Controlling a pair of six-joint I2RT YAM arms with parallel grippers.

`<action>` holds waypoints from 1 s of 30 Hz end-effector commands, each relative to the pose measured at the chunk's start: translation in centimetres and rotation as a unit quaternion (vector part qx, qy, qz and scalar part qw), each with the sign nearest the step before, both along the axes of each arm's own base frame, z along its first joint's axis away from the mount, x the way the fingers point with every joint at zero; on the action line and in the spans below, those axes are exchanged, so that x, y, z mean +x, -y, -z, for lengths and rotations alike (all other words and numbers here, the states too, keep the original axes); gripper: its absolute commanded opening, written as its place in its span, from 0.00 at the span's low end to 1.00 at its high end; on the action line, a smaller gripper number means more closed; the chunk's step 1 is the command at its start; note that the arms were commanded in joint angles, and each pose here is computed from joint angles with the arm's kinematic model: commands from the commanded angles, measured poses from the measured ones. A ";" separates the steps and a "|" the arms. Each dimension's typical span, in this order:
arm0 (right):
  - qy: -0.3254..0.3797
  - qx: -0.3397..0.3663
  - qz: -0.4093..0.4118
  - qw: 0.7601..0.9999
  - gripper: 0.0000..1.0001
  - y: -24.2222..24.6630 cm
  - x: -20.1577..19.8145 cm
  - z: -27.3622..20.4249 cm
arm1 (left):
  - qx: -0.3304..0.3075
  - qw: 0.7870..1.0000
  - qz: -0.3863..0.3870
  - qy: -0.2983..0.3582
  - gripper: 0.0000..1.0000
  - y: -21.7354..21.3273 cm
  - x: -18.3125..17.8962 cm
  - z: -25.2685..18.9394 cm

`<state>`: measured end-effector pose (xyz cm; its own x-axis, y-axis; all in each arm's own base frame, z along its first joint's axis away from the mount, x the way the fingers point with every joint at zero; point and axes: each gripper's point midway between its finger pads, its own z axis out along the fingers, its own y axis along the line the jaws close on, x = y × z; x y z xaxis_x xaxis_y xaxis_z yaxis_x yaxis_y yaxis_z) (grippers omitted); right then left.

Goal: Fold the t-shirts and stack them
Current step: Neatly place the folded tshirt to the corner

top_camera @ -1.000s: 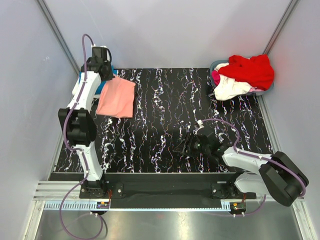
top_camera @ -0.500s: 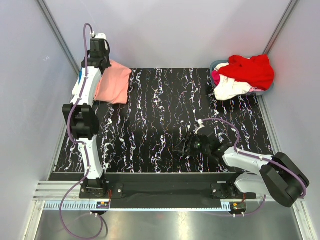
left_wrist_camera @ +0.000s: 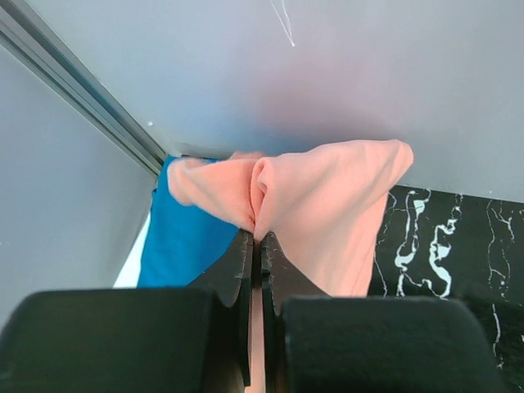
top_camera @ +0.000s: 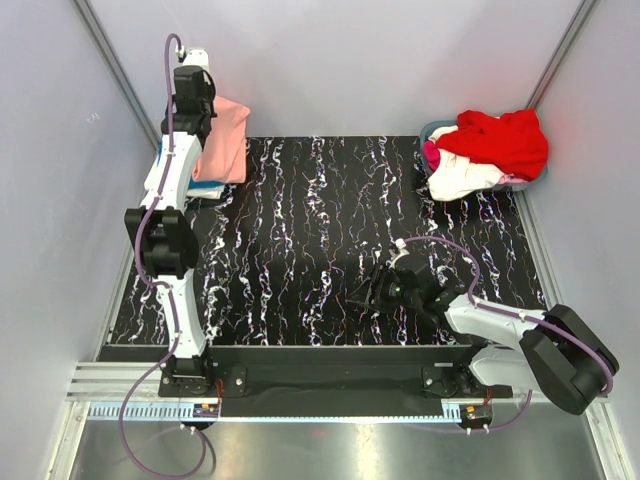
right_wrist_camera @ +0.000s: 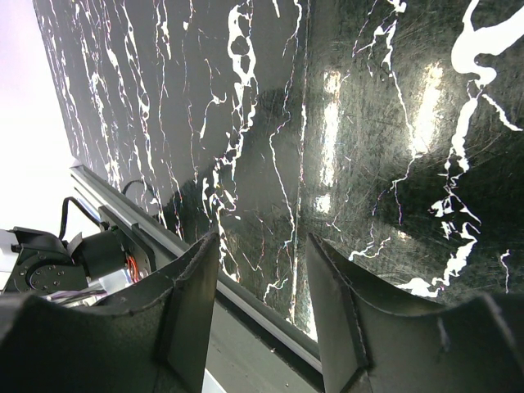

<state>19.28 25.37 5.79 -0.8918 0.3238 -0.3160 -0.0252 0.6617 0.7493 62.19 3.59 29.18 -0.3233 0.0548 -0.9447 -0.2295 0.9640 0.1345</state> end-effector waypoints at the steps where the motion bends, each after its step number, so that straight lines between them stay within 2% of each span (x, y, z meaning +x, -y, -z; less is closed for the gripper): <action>1: 0.034 0.016 0.011 0.999 0.53 -0.5 1.2 -1.5 | 0.031 0.994 -0.007 0.106 0.00 -1.1 0.3 -8.2; 10: 0.032 0.015 0.011 0.999 0.53 -0.4 1.2 -1.5 | 0.048 0.992 0.031 0.116 0.00 -0.9 -0.7 -9.4; 12: 0.032 0.014 0.011 0.999 0.53 -0.4 1.2 -1.5 | 0.042 0.992 0.024 0.115 0.00 -2.6 -0.5 -8.9; 19: 0.029 0.012 0.012 0.999 0.53 -0.3 1.2 -1.4 | 0.034 0.995 0.002 0.089 0.01 -7.2 1.1 -4.7; 26: 0.027 0.011 0.012 1.000 0.53 -0.4 1.3 -1.3 | 0.022 0.997 -0.016 0.078 0.07 -10.4 3.1 -1.1; 30: 0.025 0.010 0.013 1.000 0.53 -0.4 1.4 -1.3 | 0.017 0.999 -0.024 0.046 0.10 -11.8 4.4 3.8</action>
<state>19.28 25.34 5.75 -0.8918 0.3243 -0.3156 -0.0239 0.6627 0.7485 64.67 15.00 24.04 -0.3314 0.0646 -0.9413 -0.2860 0.9438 0.1655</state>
